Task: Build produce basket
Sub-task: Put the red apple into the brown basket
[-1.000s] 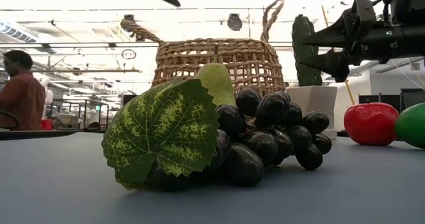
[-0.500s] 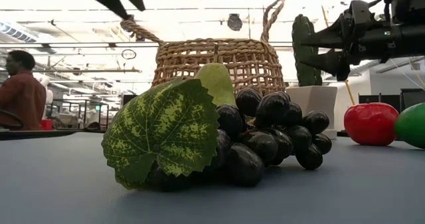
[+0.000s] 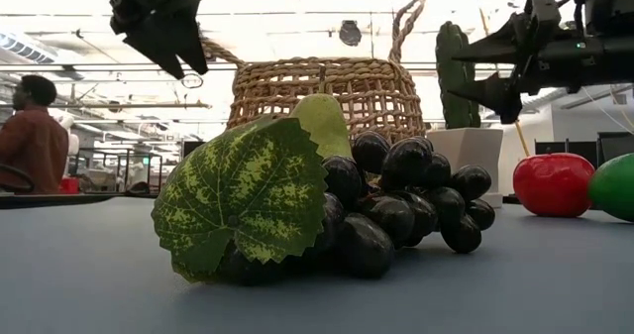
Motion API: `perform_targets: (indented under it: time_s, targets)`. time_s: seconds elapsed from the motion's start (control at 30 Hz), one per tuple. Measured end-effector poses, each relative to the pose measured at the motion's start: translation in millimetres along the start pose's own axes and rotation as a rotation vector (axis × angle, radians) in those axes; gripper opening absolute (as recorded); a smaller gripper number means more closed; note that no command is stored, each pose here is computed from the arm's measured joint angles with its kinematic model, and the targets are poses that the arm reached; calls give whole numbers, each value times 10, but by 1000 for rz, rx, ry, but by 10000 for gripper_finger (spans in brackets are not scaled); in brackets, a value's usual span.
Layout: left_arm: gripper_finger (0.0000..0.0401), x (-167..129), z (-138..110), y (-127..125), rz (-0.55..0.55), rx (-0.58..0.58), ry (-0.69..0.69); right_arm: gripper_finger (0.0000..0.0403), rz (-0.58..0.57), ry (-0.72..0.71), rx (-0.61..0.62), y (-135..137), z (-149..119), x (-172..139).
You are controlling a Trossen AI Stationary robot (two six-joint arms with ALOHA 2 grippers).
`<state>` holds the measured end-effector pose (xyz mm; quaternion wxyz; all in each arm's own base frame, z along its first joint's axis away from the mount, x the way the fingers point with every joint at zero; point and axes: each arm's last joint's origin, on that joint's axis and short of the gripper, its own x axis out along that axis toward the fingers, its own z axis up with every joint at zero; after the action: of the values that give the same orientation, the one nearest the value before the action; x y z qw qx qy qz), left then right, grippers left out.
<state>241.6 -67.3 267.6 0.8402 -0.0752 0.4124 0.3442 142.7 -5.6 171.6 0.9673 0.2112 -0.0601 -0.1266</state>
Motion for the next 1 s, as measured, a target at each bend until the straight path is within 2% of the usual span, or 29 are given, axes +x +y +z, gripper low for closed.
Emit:
perform_targets:
  time_s: [0.2,0.33,0.43,0.57,0.73,0.9,1.0]
  targets:
    - [390,-20,-15,-42,-26,1,-16,290,47,101,67,78,-126,-10]
    - [390,-23,-162,-200,-128,-25,-57,290,63,173,92,182,-255,-41]
    - [390,-42,-316,-298,-200,-24,-53,290,31,210,71,259,-366,-79]
    - [390,-119,-518,-370,-285,-9,37,283,2,259,7,379,-505,-120]
    - [390,-288,-740,-461,-417,98,158,266,-3,283,-50,636,-589,-88]
    - [390,-474,-947,-514,-488,214,170,254,8,301,-90,898,-678,-29]
    - [390,-614,-1112,-537,-554,268,227,254,16,308,-116,1014,-713,40]
